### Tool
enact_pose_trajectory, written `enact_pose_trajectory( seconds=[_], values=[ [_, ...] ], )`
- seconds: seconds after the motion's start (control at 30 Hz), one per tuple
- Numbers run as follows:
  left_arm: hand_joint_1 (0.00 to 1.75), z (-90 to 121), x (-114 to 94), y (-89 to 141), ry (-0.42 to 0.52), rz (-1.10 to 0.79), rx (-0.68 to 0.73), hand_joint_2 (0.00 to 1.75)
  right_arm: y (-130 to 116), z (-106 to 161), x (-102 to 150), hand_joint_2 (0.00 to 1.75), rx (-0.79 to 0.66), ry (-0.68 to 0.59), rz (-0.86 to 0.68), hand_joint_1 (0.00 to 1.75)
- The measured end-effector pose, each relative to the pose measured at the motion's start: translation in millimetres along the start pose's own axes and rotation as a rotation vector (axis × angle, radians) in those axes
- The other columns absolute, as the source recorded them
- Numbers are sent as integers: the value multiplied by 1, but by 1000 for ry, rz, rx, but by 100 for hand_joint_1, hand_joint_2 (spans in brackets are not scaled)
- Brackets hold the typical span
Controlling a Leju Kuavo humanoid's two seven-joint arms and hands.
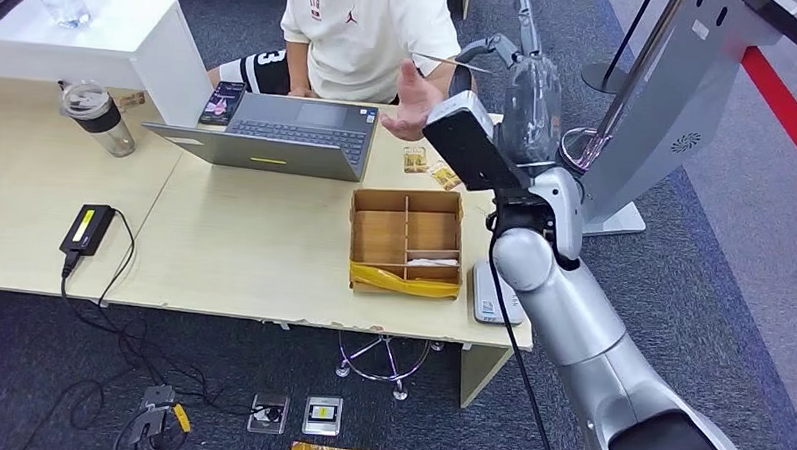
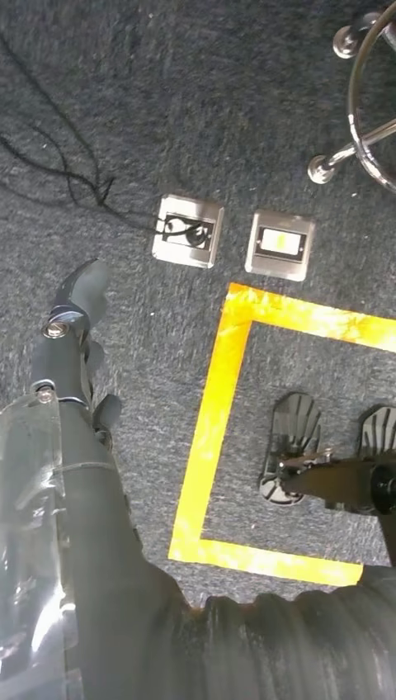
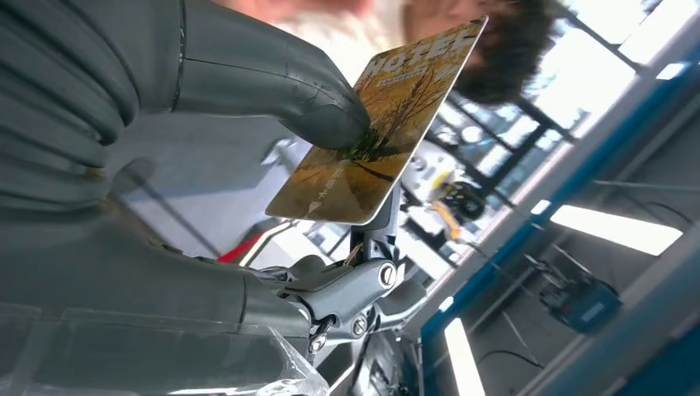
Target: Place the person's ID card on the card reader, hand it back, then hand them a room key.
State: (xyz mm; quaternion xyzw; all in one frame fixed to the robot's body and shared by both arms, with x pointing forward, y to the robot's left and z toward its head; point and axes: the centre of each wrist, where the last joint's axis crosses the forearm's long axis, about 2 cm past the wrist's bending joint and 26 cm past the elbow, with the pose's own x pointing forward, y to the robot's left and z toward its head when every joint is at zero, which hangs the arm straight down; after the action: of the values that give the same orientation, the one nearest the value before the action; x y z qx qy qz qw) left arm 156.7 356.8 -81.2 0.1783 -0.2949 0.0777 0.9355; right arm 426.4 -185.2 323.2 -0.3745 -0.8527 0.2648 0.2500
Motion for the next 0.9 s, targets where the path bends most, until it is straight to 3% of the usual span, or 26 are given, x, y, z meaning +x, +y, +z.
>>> enact_pose_trajectory(
  seconds=[0.3, 0.33, 0.43, 0.47, 0.77, 0.9],
  values=[
    [0, -1, 15, -11, -17, -14, -15, 175, 62, 19, -12, 175, 314, 106, 148, 175],
    [0, -1, 15, -11, -18, -14, -14, 175, 66, 22, -13, 175, 333, 111, 156, 147],
    [0, -1, 14, -12, -24, -15, -10, 175, 74, 31, -15, 175, 386, 123, 180, 17],
    [0, -1, 14, -12, -25, -15, -10, 175, 76, 33, -15, 175, 398, 126, 185, 0],
    [0, 1, 9, -11, -18, -13, -8, 175, 83, 47, -23, 175, 406, 145, 204, 0],
    [0, 2, 1, -8, -16, -8, -1, 175, 74, 53, -43, 175, 367, 163, 227, 0]
  ],
)
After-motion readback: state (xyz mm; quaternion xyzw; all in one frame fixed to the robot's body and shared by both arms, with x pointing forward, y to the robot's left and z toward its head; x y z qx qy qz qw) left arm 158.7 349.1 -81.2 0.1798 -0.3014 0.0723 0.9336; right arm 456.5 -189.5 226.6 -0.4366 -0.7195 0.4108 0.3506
